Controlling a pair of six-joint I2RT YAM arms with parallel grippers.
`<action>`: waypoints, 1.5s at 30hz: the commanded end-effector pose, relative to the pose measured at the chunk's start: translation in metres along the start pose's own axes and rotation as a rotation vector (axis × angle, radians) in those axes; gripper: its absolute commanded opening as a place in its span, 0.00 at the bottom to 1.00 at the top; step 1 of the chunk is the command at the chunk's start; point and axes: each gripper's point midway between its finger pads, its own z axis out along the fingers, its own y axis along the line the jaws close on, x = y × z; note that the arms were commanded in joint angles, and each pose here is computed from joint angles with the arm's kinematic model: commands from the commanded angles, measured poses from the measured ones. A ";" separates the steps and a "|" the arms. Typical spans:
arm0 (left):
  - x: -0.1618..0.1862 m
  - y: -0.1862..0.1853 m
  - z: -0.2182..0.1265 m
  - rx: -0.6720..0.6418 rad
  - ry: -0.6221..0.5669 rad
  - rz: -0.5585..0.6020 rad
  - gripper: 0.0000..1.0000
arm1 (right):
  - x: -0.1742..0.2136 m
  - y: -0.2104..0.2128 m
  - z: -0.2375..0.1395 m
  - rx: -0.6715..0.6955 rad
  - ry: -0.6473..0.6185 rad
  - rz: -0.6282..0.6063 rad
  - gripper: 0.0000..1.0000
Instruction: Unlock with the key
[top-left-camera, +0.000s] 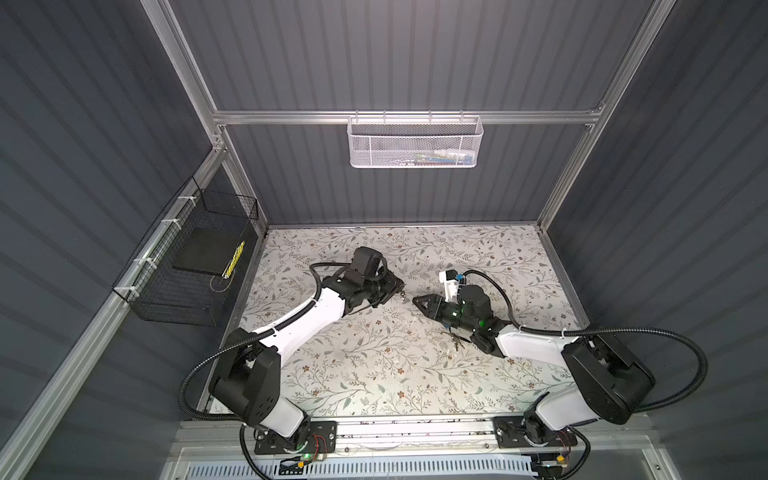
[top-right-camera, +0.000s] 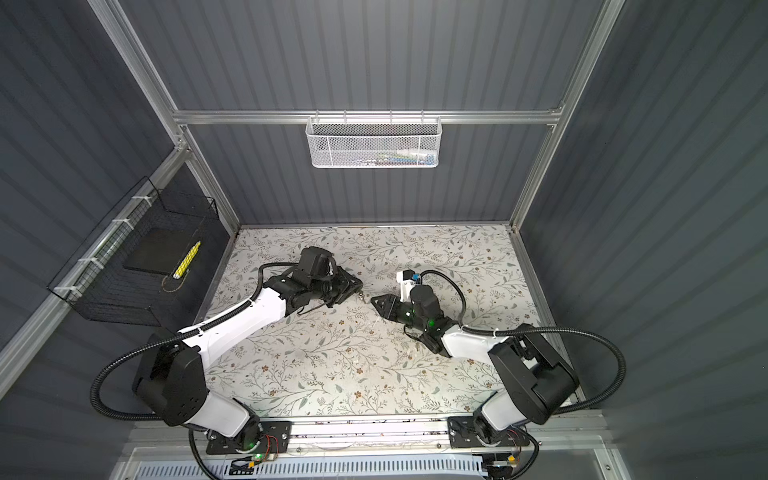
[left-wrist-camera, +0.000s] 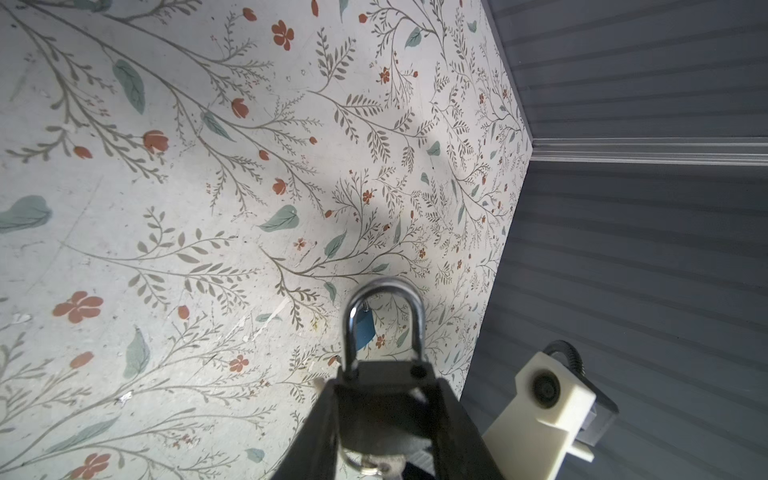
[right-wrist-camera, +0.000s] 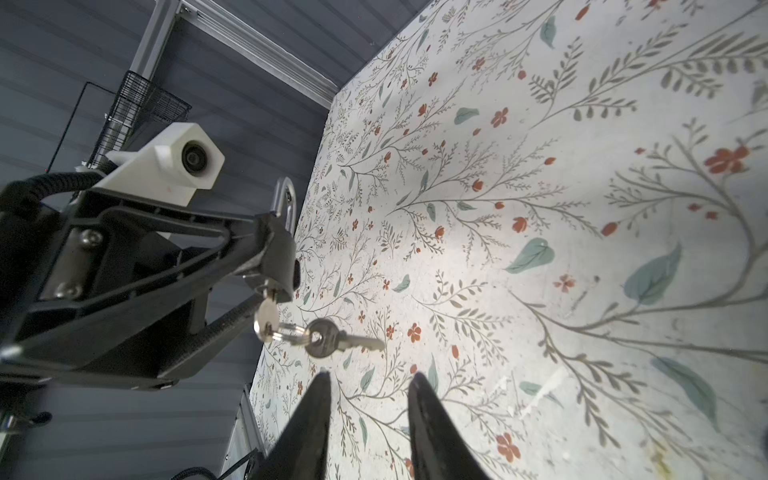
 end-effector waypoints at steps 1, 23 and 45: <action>0.000 -0.007 0.000 0.009 0.023 -0.016 0.04 | 0.001 -0.004 -0.006 0.034 -0.016 -0.079 0.39; 0.007 -0.013 0.002 0.045 0.071 -0.042 0.05 | -0.023 0.043 0.017 -0.100 -0.143 -0.215 0.52; 0.010 -0.021 0.003 0.076 0.092 -0.062 0.09 | -0.035 0.051 0.041 -0.118 -0.150 -0.214 0.33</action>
